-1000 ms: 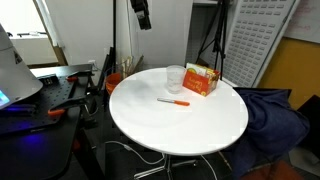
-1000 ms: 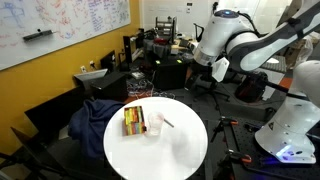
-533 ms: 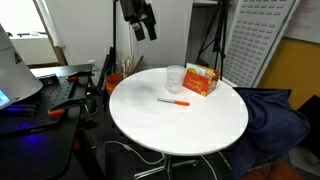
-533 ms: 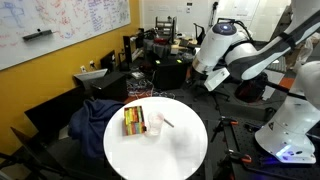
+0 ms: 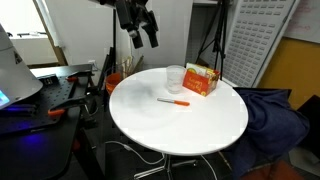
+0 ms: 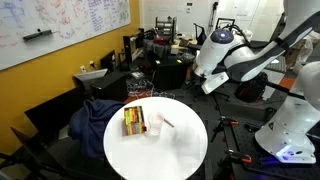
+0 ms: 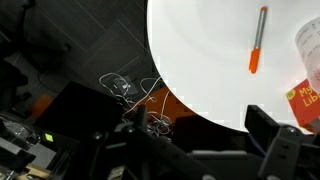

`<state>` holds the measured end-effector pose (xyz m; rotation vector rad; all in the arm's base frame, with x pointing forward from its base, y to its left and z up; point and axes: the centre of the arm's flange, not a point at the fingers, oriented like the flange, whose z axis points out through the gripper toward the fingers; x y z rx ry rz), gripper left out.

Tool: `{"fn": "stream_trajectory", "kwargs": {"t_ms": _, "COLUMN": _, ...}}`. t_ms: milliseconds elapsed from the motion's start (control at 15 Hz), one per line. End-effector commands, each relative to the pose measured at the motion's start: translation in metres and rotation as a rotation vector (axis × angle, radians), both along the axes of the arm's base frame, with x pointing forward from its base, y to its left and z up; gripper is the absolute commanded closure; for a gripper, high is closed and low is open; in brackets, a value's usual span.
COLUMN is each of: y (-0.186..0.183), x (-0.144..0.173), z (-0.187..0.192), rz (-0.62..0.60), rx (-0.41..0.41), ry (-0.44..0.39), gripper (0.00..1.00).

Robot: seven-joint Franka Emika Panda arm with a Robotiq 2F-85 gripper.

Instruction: Pick up the pen and put it in the cup

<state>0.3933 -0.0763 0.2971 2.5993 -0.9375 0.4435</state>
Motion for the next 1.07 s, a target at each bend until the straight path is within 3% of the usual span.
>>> {"fn": "stream_trajectory", "kwargs": {"t_ms": 0, "y": 0.000, "x": 0.000, "z": 0.000, "rz": 0.000, "rx": 0.000, "ry": 0.000, "gripper": 0.00}}
{"fn": "stream_trajectory", "kwargs": {"t_ms": 200, "y": -0.003, "x": 0.007, "z": -0.010, "rz": -0.013, "rx": -0.004, "ry": -0.046, "gripper": 0.00}}
{"fn": "stream_trajectory", "kwargs": {"t_ms": 533, "y": -0.008, "x": 0.013, "z": -0.036, "rz": -0.058, "rx": 0.065, "ry": -0.161, "gripper": 0.00}}
{"fn": "stream_trajectory", "kwargs": {"t_ms": 1000, "y": -0.020, "x": 0.006, "z": -0.079, "rz": -0.142, "rx": 0.098, "ry": -0.194, "gripper": 0.00}}
